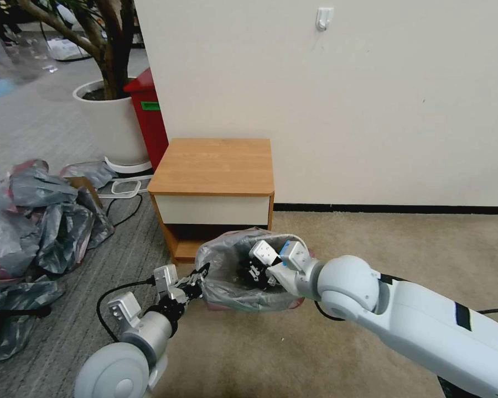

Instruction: Pick up the garbage bag from the table and place it over the trash can.

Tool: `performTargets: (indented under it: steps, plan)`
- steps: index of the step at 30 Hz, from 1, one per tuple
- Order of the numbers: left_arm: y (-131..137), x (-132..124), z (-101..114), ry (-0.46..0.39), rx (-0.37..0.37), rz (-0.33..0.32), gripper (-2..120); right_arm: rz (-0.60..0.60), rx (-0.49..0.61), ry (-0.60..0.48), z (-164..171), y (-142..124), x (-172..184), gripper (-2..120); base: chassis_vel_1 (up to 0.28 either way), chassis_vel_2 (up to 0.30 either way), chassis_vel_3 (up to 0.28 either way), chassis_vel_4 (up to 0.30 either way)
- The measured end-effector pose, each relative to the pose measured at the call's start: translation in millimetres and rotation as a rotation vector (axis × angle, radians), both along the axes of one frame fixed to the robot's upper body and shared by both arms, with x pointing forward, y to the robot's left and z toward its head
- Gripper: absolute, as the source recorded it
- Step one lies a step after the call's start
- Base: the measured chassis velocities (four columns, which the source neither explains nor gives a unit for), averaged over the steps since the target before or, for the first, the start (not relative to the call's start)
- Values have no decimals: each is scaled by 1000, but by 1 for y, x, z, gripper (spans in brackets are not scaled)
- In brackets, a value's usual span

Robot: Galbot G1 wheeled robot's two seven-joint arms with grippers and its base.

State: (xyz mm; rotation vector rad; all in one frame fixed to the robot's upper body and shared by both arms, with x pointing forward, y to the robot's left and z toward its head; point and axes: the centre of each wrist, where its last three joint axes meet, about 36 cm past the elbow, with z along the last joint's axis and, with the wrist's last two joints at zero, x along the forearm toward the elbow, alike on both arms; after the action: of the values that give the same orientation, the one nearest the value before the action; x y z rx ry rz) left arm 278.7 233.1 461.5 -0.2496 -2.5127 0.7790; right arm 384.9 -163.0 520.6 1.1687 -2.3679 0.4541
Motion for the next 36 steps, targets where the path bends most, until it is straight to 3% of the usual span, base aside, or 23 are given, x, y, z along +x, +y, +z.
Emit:
performTargets:
  steps: [5, 8, 9, 19, 24, 28, 30, 33, 36]
  plan:
    - [3, -3, -4, 43, 9, -13, 8, -88, 76, -17, 8, -25, -24, 0, 0, 0, 0, 0]
    - [5, -8, -6, 88, 17, -37, 8, -233, 142, -55, 0, -37, -50, 6, 0, 0, 0, 0]
    - [5, -8, -6, 88, 17, -37, 8, -233, 142, -55, 0, -37, -50, 6, 0, 0, 0, 0]
    - [10, -22, -7, 175, 19, -74, 8, -623, 266, -240, -45, -44, -103, 46, 0, 0, 0, 0]
    - [10, -28, -10, 197, 20, -75, 8, -699, 296, -313, -58, -37, -121, 60, 0, 0, 0, 0]
    - [9, -36, -13, 213, 53, -73, 8, -760, 331, -362, -70, -28, -134, 79, 0, 0, 0, 0]
    - [9, -36, -13, 213, 53, -73, 8, -762, 332, -363, -70, -27, -135, 80, 0, 0, 0, 0]
    - [8, -42, -11, 221, 53, -75, 8, -796, 347, -380, -78, -26, -139, 96, 0, 0, 0, 0]
    - [8, -43, -12, 229, 53, -78, 8, -817, 351, -394, -81, -26, -139, 99, 0, 0, 0, 0]
